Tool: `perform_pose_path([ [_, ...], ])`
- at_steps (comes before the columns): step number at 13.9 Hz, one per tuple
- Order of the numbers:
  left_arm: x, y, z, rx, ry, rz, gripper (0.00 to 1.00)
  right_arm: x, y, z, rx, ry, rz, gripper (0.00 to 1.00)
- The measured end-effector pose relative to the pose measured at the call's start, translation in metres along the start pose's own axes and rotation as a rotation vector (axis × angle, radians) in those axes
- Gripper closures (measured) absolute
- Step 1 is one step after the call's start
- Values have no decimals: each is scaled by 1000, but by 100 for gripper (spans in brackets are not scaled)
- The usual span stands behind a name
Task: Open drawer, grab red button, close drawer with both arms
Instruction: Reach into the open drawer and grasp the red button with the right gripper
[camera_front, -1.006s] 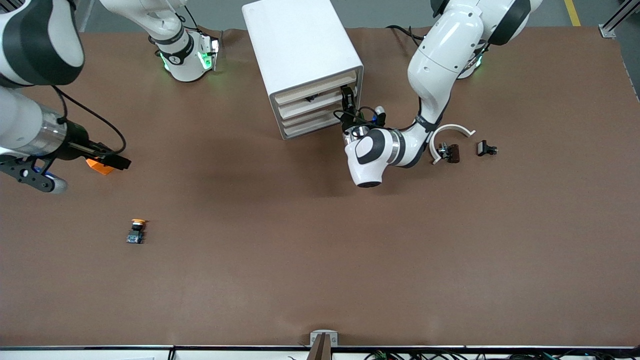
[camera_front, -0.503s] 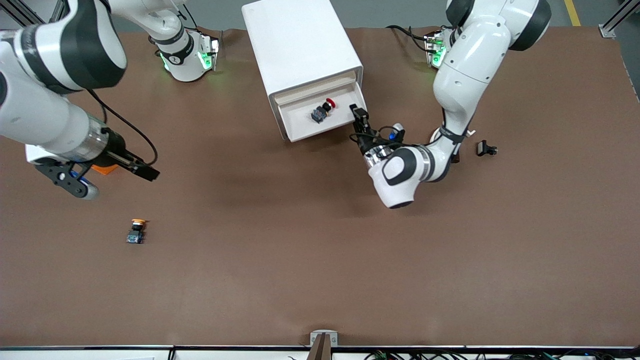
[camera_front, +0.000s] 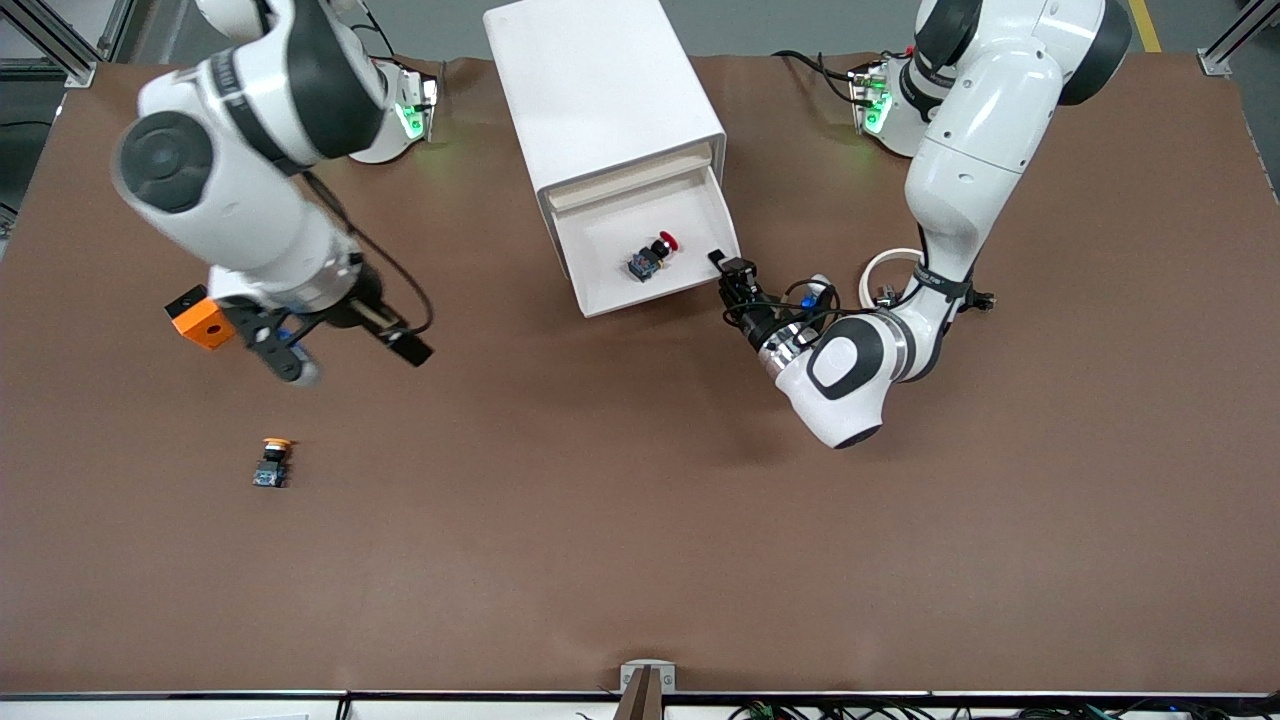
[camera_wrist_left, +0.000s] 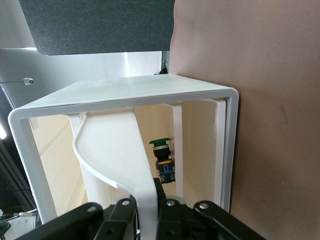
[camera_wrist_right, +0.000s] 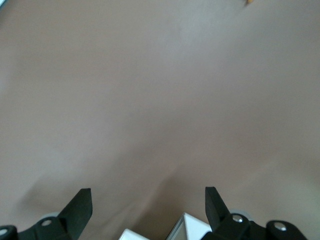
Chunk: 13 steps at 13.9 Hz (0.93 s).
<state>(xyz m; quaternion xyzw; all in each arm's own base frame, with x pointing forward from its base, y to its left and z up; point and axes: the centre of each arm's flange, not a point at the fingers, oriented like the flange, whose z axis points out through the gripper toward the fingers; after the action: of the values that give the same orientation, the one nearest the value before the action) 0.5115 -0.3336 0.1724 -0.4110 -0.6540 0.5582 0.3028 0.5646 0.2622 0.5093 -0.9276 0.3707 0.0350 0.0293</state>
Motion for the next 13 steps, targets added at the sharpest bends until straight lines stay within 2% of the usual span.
perform_pose_path([
  [7,-1,1,-1,-6,-4,3,86,-148,-59,81,-76,-6,-73,0],
  [10,-2,7,-3,-30,-21,1,59,-192,-71,111,-87,1,-49,0],
  [13,-5,6,-6,-41,-26,12,29,-211,-73,123,-104,3,-68,0],
])
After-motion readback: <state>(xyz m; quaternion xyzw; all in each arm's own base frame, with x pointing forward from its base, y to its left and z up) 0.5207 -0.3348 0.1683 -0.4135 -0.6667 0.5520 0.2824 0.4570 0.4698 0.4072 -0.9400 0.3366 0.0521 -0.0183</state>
